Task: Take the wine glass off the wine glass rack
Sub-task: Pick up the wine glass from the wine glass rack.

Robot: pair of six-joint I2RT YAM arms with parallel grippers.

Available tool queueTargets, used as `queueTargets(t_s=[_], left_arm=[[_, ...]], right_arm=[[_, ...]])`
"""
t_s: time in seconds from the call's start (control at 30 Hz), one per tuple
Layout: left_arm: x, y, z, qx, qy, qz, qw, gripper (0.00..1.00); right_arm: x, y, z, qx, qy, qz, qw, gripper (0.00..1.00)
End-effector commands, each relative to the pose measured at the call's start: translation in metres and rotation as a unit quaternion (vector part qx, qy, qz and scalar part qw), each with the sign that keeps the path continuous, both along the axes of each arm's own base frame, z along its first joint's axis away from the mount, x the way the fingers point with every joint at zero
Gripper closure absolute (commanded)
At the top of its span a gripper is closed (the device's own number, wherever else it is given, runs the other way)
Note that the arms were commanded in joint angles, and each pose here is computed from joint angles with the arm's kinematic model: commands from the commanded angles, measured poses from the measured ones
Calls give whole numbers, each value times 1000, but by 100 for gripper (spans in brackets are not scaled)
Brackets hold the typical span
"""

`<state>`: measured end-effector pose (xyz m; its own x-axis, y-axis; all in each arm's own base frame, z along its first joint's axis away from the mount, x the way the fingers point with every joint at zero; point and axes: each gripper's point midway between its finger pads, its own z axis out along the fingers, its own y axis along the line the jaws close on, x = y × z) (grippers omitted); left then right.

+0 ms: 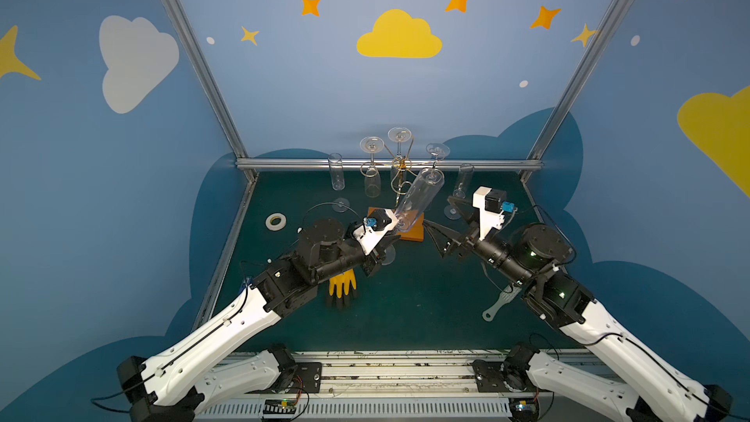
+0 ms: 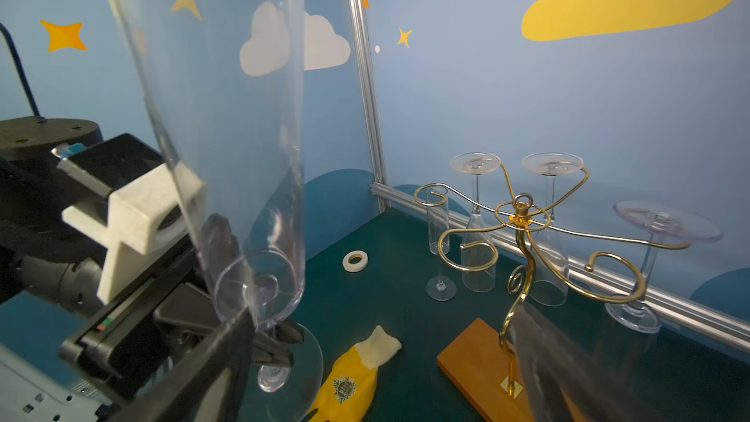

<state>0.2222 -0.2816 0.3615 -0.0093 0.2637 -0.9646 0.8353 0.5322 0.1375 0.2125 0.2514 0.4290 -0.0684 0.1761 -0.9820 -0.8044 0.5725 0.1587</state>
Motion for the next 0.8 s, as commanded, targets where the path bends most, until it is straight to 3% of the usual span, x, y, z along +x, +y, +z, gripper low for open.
queueTargets(t_s=[0.0,0.4,0.77], left_arm=[[0,-4,6,-7,-21,-9,1000,97],[-2,-13,-7,14,-17,-24,999,97],[-1,-18,-15,26,-12,-31,999,97]], right_arm=[[-15,7,31,57,-13,61,996,3],[-13,18,56,93,-11,103,990,5],[-4,26,56,104,-6,108,989,21]])
